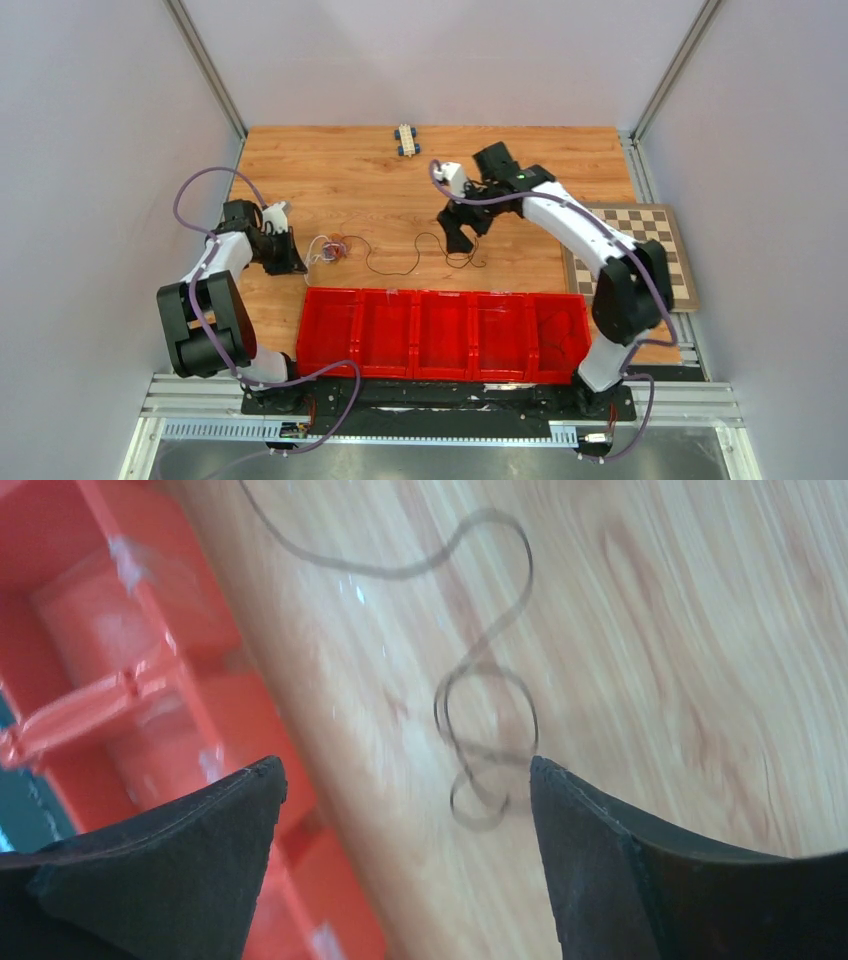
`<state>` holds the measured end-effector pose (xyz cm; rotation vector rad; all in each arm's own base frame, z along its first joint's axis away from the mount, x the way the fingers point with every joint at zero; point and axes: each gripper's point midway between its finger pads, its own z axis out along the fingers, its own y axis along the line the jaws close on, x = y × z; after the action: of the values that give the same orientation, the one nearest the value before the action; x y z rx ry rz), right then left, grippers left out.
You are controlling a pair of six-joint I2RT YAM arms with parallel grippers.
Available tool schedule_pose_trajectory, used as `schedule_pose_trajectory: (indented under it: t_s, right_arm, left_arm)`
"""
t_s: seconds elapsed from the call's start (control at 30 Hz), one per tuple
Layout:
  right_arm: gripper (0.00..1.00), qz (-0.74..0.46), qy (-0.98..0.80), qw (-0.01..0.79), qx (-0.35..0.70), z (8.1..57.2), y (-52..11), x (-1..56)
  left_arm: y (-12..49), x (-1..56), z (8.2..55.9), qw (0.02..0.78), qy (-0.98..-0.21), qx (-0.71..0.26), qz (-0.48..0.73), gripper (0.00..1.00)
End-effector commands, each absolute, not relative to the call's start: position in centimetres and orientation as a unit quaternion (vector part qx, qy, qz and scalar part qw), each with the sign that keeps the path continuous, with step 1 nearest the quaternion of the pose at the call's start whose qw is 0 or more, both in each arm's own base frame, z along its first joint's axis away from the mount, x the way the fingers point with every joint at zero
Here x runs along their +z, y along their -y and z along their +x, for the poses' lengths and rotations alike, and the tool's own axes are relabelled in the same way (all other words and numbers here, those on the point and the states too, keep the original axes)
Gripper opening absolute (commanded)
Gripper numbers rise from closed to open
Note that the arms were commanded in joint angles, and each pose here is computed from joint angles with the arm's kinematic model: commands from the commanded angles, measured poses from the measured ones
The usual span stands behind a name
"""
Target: Untangle the cables
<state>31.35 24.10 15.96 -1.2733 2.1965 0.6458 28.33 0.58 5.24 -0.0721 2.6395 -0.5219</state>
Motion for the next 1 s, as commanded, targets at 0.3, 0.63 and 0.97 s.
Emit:
schedule_pose_trajectory:
  t_s: [0.3,0.63,0.97]
  right_arm:
    - [0.87,-0.466,-0.775,0.266,0.334,36.2,-42.1,11.7]
    - [0.67,-0.486,-0.751,0.292,0.339,37.0,-48.6,8.0]
    - [0.4,-0.479,-0.766,0.303,0.305,38.0,-49.3,4.9]
  left_arm:
    - [0.4,5.0,28.3,0.206,-0.958,-0.201,-0.014,0.0]
    - [0.4,4.4,28.3,0.192,-0.96,-0.203,-0.019,0.0]
    - [0.2,4.6,29.0,0.195,-0.959,-0.204,-0.018,0.0]
